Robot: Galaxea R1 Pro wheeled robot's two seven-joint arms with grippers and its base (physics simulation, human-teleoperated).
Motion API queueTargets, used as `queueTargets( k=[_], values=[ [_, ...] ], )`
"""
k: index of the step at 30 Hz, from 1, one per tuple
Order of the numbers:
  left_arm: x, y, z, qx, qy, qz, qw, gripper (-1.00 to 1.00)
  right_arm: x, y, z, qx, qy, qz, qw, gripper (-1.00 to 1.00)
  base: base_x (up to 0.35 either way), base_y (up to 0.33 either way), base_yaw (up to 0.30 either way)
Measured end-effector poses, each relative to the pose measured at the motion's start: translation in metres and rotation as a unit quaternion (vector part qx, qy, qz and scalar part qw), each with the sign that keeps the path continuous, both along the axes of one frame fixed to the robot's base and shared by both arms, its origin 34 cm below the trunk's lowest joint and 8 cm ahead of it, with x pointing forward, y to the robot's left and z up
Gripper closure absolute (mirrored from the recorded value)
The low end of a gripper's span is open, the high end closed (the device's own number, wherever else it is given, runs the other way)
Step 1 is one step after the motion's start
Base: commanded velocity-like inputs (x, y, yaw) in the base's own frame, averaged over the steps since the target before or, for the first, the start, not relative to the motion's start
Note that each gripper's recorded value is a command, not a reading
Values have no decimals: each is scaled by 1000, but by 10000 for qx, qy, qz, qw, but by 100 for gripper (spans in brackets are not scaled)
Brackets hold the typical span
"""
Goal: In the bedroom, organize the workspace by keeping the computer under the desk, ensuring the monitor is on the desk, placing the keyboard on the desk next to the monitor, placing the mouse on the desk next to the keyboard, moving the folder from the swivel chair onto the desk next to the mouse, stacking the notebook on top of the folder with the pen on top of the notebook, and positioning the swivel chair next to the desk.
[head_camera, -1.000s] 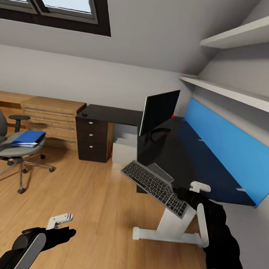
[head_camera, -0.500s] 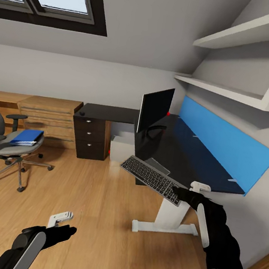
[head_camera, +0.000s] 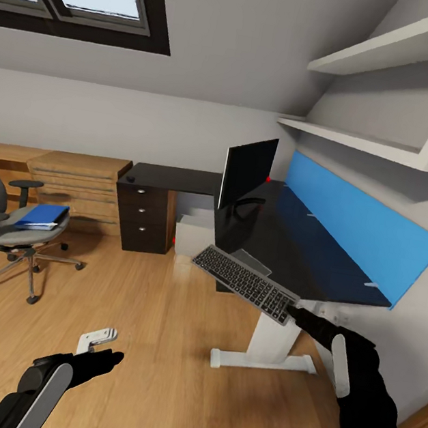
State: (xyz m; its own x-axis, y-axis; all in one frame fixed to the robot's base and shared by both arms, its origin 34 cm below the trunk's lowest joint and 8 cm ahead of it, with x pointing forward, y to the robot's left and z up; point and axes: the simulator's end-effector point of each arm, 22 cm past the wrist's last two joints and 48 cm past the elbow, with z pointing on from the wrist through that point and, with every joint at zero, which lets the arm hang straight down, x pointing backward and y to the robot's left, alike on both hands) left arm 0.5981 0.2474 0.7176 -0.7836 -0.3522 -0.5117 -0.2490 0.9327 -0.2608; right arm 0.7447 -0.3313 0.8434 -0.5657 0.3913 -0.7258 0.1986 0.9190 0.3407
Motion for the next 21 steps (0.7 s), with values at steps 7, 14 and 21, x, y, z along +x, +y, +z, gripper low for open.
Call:
queueTargets(
  k=[7,14,21],
  values=[
    [0,1,-11,14,3,9,10000,-100,-14,-41,-32,930,61,-662,9934,-100,0,0,0],
    [-1,1,-23,24,6,13,10000,-100,-21,-60,-56,1861,11,-1032,9771,-100,0,0,0],
    [-1,1,-35,27,3,10,10000,-100,-32,-80,-88,2527,136,-1298,9587,-100,0,0,0]
  ],
)
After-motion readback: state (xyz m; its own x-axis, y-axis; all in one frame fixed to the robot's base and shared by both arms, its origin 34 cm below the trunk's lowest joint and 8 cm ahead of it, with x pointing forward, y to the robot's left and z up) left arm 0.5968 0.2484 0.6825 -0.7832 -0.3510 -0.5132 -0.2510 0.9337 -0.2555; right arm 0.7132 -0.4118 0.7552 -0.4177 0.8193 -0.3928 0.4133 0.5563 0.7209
